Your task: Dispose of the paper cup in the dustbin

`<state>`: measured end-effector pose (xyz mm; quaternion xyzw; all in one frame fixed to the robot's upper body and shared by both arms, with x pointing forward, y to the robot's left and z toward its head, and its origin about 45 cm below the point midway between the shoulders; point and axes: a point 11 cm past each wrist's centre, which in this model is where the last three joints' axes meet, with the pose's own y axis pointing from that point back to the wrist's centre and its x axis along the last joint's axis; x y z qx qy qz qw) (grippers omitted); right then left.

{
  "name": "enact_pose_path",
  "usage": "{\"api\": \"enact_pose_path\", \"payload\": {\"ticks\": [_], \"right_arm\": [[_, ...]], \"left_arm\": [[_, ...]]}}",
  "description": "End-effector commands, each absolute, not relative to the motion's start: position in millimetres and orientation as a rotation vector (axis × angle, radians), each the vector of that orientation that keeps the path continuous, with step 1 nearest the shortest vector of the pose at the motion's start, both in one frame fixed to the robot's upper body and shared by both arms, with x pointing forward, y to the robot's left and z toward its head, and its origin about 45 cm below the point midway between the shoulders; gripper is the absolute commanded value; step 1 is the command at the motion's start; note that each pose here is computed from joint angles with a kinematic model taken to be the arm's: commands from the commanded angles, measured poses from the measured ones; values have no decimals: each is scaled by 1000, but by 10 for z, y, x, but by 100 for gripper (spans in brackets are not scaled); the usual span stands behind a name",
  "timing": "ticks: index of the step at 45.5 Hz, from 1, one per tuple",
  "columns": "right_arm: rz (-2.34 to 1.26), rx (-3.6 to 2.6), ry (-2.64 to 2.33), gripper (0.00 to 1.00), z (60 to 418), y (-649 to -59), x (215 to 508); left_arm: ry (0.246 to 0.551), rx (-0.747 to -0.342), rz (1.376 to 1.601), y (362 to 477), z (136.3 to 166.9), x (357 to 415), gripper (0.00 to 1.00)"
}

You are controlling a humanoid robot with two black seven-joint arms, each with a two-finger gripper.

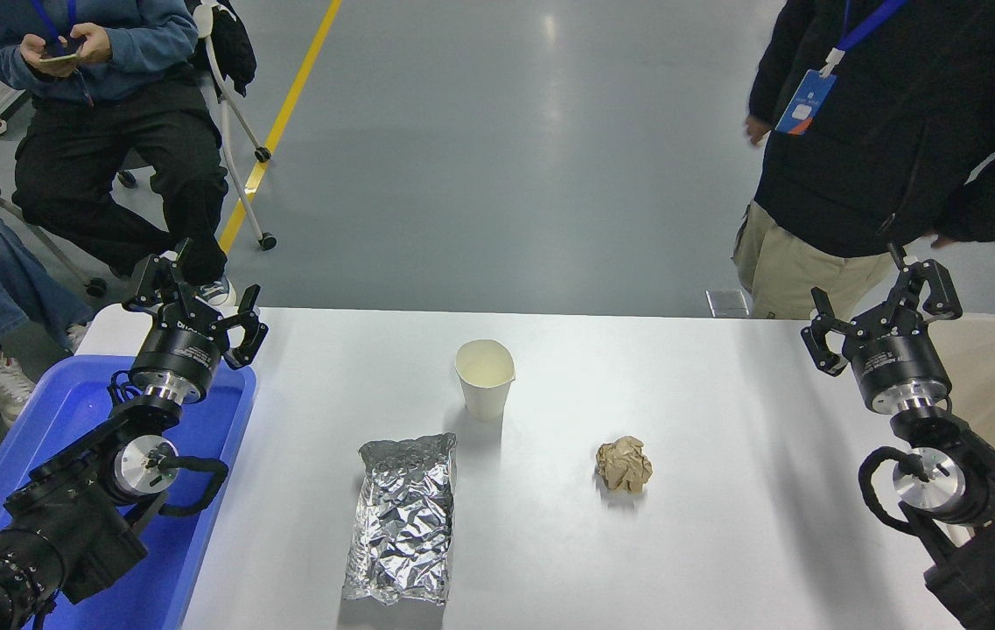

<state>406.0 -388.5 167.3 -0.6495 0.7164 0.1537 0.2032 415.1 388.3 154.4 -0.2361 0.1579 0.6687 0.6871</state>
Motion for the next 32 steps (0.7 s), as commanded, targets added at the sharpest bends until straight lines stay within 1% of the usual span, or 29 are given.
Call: {"api": "enact_pose_path", "payload": {"ticks": [1, 3, 5, 6, 9, 12, 13, 16, 18, 20, 21, 22, 23, 25, 26, 27, 28, 29, 30, 31, 32], "right_arm": [[428, -1815, 2000, 99, 1685, -3865, 4074], [429, -1828, 2001, 99, 1670, -3839, 4074], [429, -1831, 2005, 99, 1671, -3839, 4078], [427, -1831, 2006, 99, 1670, -3839, 4077], [421, -1824, 2018, 99, 1682, -3854, 4086], [417, -1821, 2022, 99, 1693, -3870, 4089], [414, -1822, 2020, 99, 1706, -3871, 4095], [409, -1822, 2021, 99, 1724, -3868, 4105], [400, -1827, 2010, 99, 1763, -3853, 4119], [382, -1851, 1982, 99, 1841, -3811, 4135], [370, -1869, 1970, 99, 1885, -3791, 4142], [353, -1894, 1964, 99, 1927, -3772, 4146], [333, -1923, 1956, 99, 1976, -3734, 4153], [288, -1987, 1952, 99, 2048, -3655, 4160], [263, -2021, 1949, 99, 2085, -3618, 4166], [238, -2052, 1947, 99, 2117, -3564, 4186], [208, -2082, 1947, 99, 2153, -3518, 4215], [182, -2109, 1946, 99, 2182, -3473, 4244], [155, -2140, 1941, 99, 2210, -3424, 4267], [129, -2171, 1939, 99, 2224, -3384, 4278], [98, -2206, 1934, 99, 2245, -3344, 4294]], "left_arm": [[353, -530, 1497, 3885, 1543, 4148, 100], [354, -529, 1497, 3884, 1541, 4148, 100], [353, -529, 1496, 3882, 1548, 4153, 100], [354, -528, 1498, 3885, 1540, 4148, 100], [354, -529, 1497, 3884, 1541, 4148, 100], [353, -529, 1497, 3883, 1547, 4153, 100], [354, -528, 1498, 3885, 1540, 4148, 100], [354, -528, 1498, 3885, 1540, 4148, 100], [354, -528, 1498, 3885, 1540, 4148, 100], [352, -530, 1498, 3884, 1548, 4153, 100], [354, -529, 1497, 3884, 1541, 4148, 100], [353, -529, 1496, 3882, 1548, 4153, 100], [354, -529, 1497, 3884, 1541, 4148, 100], [353, -529, 1497, 3883, 1547, 4153, 100], [354, -528, 1498, 3885, 1540, 4148, 100], [354, -528, 1498, 3885, 1540, 4148, 100], [353, -529, 1496, 3882, 1548, 4153, 100], [354, -528, 1498, 3885, 1540, 4148, 100], [353, -529, 1497, 3883, 1547, 4153, 100], [354, -528, 1498, 3885, 1540, 4148, 100], [354, -529, 1497, 3884, 1541, 4148, 100]]}}
